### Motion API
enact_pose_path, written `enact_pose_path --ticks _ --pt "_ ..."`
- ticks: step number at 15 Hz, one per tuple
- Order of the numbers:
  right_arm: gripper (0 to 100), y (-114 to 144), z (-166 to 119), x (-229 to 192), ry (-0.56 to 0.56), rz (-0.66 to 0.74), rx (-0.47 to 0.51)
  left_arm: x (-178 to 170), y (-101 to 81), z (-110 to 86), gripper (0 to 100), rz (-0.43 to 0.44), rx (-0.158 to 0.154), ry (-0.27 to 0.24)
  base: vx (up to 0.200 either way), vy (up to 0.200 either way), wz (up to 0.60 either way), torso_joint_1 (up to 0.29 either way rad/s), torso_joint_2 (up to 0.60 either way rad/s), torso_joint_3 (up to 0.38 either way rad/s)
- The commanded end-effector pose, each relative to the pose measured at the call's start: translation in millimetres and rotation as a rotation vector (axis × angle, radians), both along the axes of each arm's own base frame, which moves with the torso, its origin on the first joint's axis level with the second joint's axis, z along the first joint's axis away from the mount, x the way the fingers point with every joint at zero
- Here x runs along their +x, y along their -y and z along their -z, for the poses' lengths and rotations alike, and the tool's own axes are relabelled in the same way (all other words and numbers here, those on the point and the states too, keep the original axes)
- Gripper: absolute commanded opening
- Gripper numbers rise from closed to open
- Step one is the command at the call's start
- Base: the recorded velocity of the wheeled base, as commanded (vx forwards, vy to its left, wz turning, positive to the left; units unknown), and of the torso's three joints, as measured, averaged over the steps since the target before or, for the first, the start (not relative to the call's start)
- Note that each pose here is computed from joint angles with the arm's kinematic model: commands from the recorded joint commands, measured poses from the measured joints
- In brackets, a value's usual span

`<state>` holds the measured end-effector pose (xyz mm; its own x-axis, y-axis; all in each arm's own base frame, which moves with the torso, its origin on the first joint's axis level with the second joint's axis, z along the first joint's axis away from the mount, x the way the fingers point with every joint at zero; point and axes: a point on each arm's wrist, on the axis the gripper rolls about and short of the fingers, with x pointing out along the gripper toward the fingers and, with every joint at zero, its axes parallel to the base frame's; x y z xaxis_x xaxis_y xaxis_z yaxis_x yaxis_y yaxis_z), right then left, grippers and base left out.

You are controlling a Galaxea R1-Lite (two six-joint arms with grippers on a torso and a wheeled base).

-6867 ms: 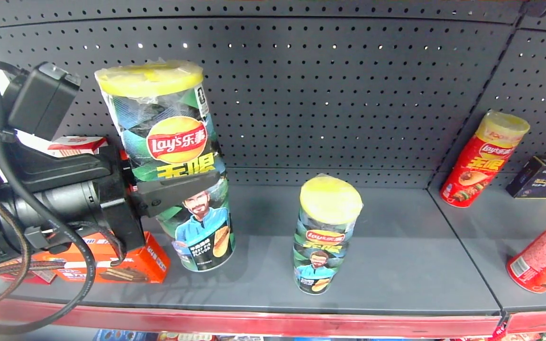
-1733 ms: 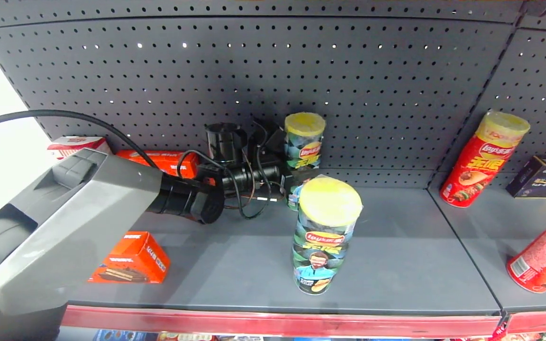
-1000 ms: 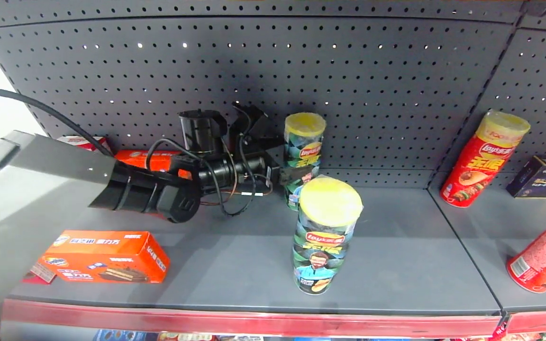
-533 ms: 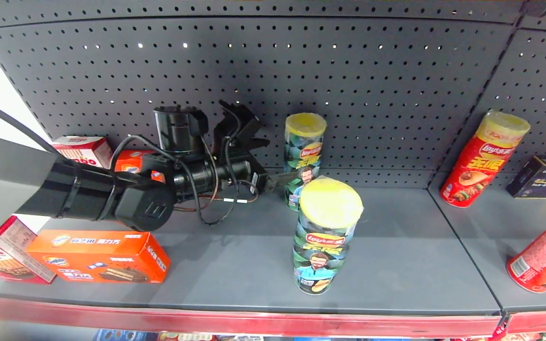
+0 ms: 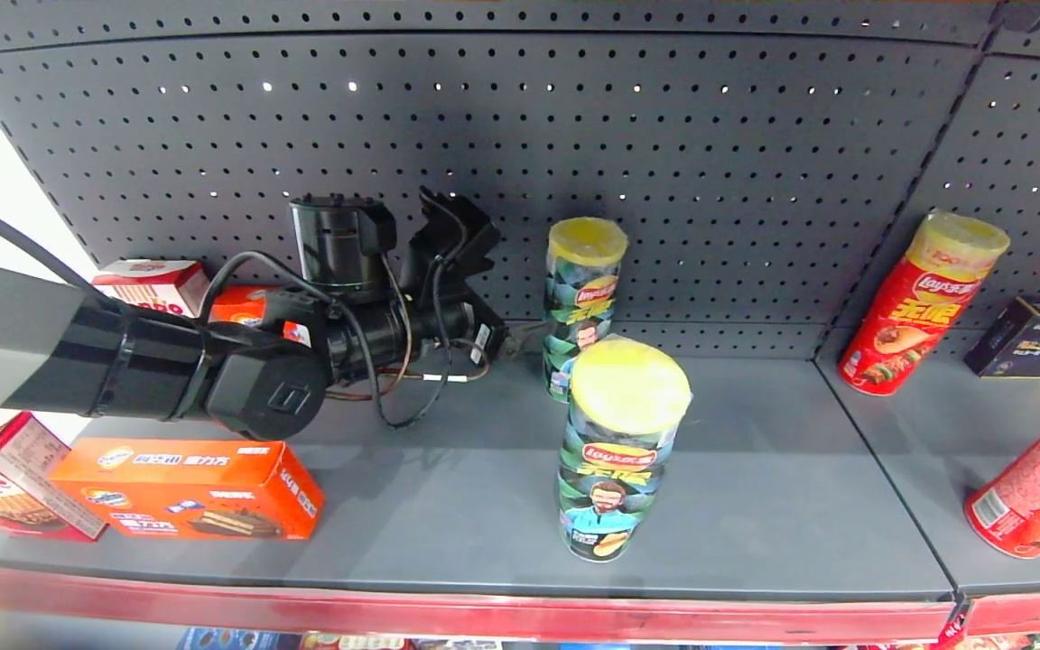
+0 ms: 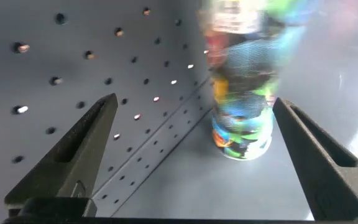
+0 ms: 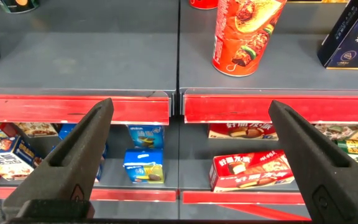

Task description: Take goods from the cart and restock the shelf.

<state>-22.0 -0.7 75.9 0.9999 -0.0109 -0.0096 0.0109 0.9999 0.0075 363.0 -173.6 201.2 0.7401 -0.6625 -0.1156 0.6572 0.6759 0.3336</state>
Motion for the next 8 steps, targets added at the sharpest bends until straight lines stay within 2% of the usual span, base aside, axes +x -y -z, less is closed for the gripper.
enact_pose_path --ticks 1,8 --pt "100 0.0 -0.1 0.1 -0.001 0.000 0.000 -0.5 2.8 -1.2 100 -0.005 0.000 0.005 0.000 0.000 0.00 0.000 0.00 0.000" --pt "100 0.0 -0.1 0.1 -0.001 0.000 0.000 4.8 -1.9 -1.4 100 -0.086 0.006 0.011 0.000 0.000 0.00 0.000 0.00 0.000"
